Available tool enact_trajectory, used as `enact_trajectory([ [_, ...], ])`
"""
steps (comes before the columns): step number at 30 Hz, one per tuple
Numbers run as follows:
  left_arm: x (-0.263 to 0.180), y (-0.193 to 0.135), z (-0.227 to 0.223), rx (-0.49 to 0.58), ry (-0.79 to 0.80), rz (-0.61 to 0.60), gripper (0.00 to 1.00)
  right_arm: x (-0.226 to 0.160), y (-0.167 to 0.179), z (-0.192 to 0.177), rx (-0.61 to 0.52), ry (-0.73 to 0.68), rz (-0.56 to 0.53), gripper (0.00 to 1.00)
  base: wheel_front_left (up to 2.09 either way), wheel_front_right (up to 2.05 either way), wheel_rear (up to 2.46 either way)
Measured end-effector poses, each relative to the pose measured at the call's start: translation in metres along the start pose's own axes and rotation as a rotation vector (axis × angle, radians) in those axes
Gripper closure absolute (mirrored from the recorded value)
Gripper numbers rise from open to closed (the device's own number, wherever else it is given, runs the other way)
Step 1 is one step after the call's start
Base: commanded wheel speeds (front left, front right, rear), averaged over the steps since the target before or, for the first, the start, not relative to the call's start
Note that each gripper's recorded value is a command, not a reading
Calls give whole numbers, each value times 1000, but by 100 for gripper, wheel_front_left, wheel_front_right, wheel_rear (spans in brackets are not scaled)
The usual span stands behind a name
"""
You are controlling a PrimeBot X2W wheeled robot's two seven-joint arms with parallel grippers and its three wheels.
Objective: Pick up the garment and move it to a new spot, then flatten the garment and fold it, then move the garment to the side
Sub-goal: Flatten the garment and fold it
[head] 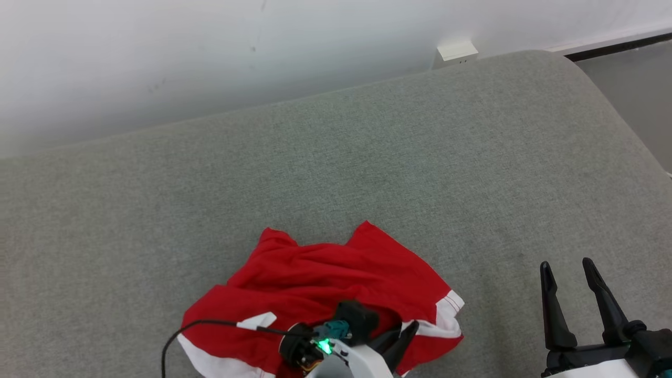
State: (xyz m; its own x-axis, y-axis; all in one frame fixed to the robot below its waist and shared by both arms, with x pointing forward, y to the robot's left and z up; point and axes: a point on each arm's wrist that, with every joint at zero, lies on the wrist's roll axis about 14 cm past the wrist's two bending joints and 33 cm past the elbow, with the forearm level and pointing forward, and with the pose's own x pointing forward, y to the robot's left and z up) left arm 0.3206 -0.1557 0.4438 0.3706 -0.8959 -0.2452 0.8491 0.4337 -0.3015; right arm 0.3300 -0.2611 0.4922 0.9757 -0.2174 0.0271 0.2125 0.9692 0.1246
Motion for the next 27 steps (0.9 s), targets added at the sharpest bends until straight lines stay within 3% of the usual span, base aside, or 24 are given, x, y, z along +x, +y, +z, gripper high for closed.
enact_trajectory([
  [4,-5,6,22,-31,-59,14,100,1,4,2,7,-8,11,0,0,0,0],
  [10,-32,49,86,27,-162,89,100,0,11,9,35,-34,35,0,0,0,0],
  [18,-86,132,214,241,-298,276,100,-4,11,10,50,-39,34,0,0,0,0],
  [27,-97,168,284,338,-409,347,100,-7,9,8,57,-28,24,0,0,0,0],
])
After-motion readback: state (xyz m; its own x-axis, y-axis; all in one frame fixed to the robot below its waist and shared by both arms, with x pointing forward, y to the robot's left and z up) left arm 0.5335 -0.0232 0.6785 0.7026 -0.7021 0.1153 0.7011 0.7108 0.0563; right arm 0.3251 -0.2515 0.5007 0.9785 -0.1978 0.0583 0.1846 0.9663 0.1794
